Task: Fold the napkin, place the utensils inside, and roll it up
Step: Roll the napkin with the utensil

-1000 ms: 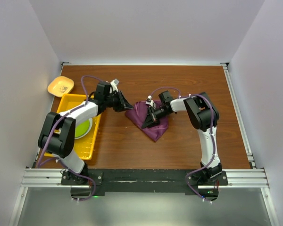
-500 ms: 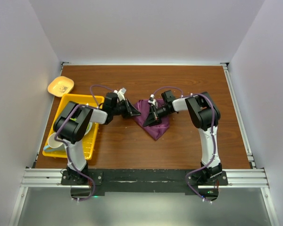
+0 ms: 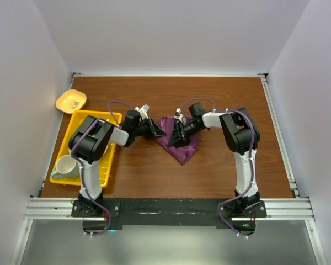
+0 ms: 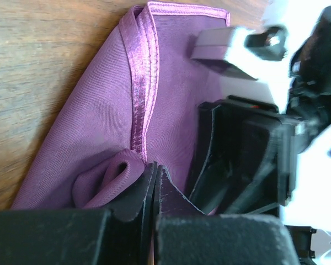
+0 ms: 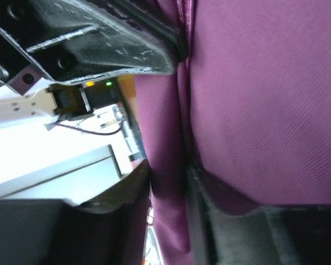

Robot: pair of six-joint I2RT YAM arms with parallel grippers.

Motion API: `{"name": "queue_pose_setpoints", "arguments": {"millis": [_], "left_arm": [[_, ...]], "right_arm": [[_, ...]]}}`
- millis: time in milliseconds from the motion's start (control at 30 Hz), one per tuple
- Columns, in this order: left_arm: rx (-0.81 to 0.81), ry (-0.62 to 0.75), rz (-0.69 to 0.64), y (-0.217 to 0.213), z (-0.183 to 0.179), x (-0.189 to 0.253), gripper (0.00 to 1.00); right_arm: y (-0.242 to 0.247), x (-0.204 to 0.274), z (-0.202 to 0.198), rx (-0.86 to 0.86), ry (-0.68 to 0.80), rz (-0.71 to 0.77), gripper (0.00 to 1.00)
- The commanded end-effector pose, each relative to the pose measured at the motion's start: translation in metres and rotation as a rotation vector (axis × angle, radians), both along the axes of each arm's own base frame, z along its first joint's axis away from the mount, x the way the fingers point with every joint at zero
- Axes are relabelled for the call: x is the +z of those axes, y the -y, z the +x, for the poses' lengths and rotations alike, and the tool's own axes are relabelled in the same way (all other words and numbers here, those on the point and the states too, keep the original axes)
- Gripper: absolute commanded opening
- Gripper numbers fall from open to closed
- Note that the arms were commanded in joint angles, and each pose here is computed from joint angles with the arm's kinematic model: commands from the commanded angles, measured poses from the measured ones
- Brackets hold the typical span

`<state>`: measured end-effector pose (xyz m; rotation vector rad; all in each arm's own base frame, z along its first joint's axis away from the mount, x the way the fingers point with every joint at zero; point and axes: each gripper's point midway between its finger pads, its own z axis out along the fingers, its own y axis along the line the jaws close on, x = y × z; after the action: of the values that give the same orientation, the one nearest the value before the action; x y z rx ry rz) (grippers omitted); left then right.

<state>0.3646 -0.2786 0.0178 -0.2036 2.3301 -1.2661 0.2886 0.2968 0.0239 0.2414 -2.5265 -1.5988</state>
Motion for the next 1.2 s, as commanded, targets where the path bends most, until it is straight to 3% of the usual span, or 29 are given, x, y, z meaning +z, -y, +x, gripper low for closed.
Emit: {"name": "queue_pose_setpoints", "arguments": {"millis": [0,167,400,467,833,1000,1167], "left_arm": [[0.026,-0.112,0.189,-0.028,-0.018,-0.067,0.00],[0.005,-0.133,0.199,-0.029,-0.024,-0.075,0.00],[-0.017,-0.158,0.201,-0.026,-0.024,-0.073,0.00],[-0.017,-0.170,0.198,-0.025,-0.025,-0.073,0.00],[-0.038,-0.220,0.208,-0.025,-0.029,-0.078,0.00],[-0.043,-0.249,0.221,-0.025,-0.030,-0.080,0.00],[-0.052,-0.290,0.230,-0.024,-0.032,-0.081,0.00]], "right_arm": [[0.027,0.005,0.011,0.058,0.174,-0.221,0.47],[0.042,0.029,0.010,0.120,0.289,-0.316,0.55],[0.049,0.050,-0.011,0.196,0.540,-0.514,0.56],[0.047,0.047,-0.018,0.204,0.600,-0.547,0.55],[0.077,-0.002,-0.026,0.187,0.596,-0.710,0.41],[0.087,0.024,-0.019,0.156,0.696,-0.756,0.37],[0.052,0.063,-0.011,0.247,0.939,-0.674,0.65]]}}
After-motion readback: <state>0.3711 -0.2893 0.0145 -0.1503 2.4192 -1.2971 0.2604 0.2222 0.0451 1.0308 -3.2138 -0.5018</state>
